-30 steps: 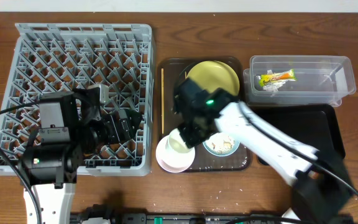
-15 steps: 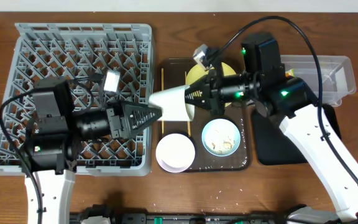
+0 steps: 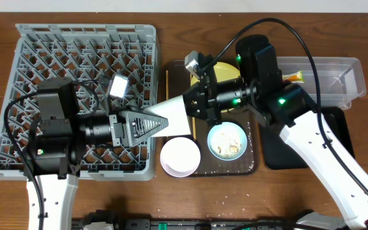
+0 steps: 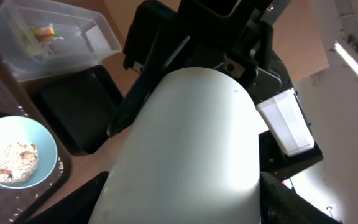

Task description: Sort waste into correct bins and load items into the dishwasher

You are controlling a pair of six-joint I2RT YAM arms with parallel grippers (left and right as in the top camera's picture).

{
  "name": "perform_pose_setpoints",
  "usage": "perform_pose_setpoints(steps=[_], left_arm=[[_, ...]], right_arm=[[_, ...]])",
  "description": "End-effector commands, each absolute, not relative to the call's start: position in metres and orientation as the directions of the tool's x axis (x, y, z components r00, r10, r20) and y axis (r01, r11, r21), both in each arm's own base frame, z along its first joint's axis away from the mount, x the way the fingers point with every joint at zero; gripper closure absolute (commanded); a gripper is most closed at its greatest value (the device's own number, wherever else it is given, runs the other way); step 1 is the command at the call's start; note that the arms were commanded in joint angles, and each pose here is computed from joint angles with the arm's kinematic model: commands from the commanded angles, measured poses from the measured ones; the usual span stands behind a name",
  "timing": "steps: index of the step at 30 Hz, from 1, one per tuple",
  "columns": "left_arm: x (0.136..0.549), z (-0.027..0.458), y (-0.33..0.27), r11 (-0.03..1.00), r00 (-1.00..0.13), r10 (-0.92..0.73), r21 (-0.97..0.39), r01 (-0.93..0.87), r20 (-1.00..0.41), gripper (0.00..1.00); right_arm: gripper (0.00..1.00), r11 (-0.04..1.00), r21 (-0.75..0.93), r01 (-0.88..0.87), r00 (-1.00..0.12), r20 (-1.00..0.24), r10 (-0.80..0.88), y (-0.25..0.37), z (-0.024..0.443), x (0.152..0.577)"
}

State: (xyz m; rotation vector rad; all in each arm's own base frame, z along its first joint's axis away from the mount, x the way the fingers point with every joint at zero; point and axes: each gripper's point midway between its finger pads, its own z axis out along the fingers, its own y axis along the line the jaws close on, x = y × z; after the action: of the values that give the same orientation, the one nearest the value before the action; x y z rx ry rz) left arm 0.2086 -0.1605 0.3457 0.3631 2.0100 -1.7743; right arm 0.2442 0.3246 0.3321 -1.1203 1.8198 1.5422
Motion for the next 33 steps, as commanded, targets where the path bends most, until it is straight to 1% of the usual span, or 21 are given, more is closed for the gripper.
perform_pose_setpoints(steps=[1,2,4,7,8,10,13,14,15,16,17,19,20,21,22,23,26,29,31,32,33], left_arm=[[0.209,0.348,-0.163,0.158,-0.87,-0.08,-0.868,0.472,-0.487,0.39],[0.213,0.345,-0.162,0.188,-0.868,-0.092,-0.864,0.467,-0.489,0.39],[0.219,0.339,-0.16,0.238,-0.865,-0.111,-0.858,0.455,-0.489,0.39],[0.228,0.323,-0.151,0.379,-0.857,-0.16,-0.833,0.404,-0.489,0.39],[0.23,0.316,-0.146,0.435,-0.852,-0.181,-0.817,0.378,-0.491,0.39],[0.235,0.307,-0.134,0.529,-0.838,-0.223,-0.784,0.324,-0.497,0.39],[0.242,0.288,-0.107,0.66,-0.82,-0.301,-0.727,0.189,-0.487,0.41],[0.245,0.271,-0.079,0.75,-0.804,-0.366,-0.66,0.043,-0.469,0.41],[0.244,0.26,-0.061,0.786,-0.791,-0.415,-0.616,-0.062,-0.45,0.41],[0.238,0.242,-0.023,0.814,-0.75,-0.511,-0.516,-0.266,-0.42,0.41],[0.232,0.231,0.002,0.801,-0.709,-0.578,-0.444,-0.401,-0.404,0.41],[0.219,0.218,0.04,0.743,-0.63,-0.669,-0.34,-0.576,-0.394,0.41],[0.211,0.213,0.063,0.691,-0.575,-0.715,-0.277,-0.668,-0.398,0.41],[0.202,0.207,0.089,0.607,-0.497,-0.77,-0.219,-0.764,-0.4,0.41],[0.2,0.205,0.096,0.58,-0.474,-0.786,-0.208,-0.787,-0.397,0.41],[0.195,0.2,0.113,0.512,-0.418,-0.825,-0.189,-0.838,-0.381,0.42],[0.191,0.186,0.135,0.426,-0.356,-0.87,-0.156,-0.891,-0.34,0.42],[0.192,0.17,0.155,0.364,-0.315,-0.901,-0.124,-0.923,-0.298,0.42],[0.196,0.157,0.157,0.356,-0.32,-0.914,-0.113,-0.928,-0.25,0.42],[0.199,0.148,0.163,0.351,-0.324,-0.916,-0.081,-0.933,-0.239,0.41],[0.203,0.141,0.166,0.35,-0.327,-0.918,-0.074,-0.934,-0.223,0.39]], right_arm=[[0.79,0.104,0.523,-0.846,-0.53,-0.805,-0.265,0.331,0.326,0.254],[0.55,0.119,0.523,-0.844,-0.535,-0.803,-0.262,0.328,0.325,0.257],[0.47,0.145,0.533,-0.834,-0.552,-0.795,-0.253,0.32,0.323,0.264],[0.42,0.241,0.558,-0.794,-0.604,-0.768,-0.212,0.288,0.321,0.286],[0.39,0.308,0.568,-0.763,-0.635,-0.749,-0.19,0.271,0.316,0.298],[0.37,0.392,0.584,-0.711,-0.68,-0.713,-0.171,0.252,0.307,0.307],[0.36,0.469,0.601,-0.647,-0.735,-0.656,-0.174,0.24,0.291,0.308],[0.35,0.523,0.598,-0.608,-0.765,-0.617,-0.185,0.235,0.278,0.306],[0.35,0.56,0.588,-0.584,-0.782,-0.592,-0.194,0.232,0.27,0.305],[0.34,0.611,0.566,-0.553,-0.803,-0.557,-0.211,0.228,0.258,0.301],[0.34,0.637,0.55,-0.54,-0.813,-0.538,-0.225,0.227,0.251,0.298],[0.32,0.665,0.527,-0.53,-0.821,-0.516,-0.245,0.226,0.244,0.293],[0.32,0.677,0.511,-0.53,-0.822,-0.506,-0.261,0.228,0.24,0.29],[0.31,0.685,0.493,-0.536,-0.819,-0.502,-0.279,0.231,0.237,0.286],[0.31,0.687,0.488,-0.539,-0.817,-0.501,-0.285,0.232,0.236,0.285],[0.31,0.688,0.474,-0.549,-0.81,-0.502,-0.301,0.236,0.235,0.282],[0.3,0.687,0.454,-0.568,-0.799,-0.505,-0.326,0.242,0.233,0.277],[0.3,0.677,0.453,-0.58,-0.792,-0.508,-0.339,0.247,0.233,0.274],[0.3,0.677,0.453,-0.581,-0.792,-0.508,-0.34,0.247,0.233,0.274],[0.3,0.676,0.453,-0.581,-0.792,-0.507,-0.34,0.247,0.233,0.273],[0.3,0.676,0.454,-0.58,-0.793,-0.506,-0.34,0.248,0.233,0.273]])
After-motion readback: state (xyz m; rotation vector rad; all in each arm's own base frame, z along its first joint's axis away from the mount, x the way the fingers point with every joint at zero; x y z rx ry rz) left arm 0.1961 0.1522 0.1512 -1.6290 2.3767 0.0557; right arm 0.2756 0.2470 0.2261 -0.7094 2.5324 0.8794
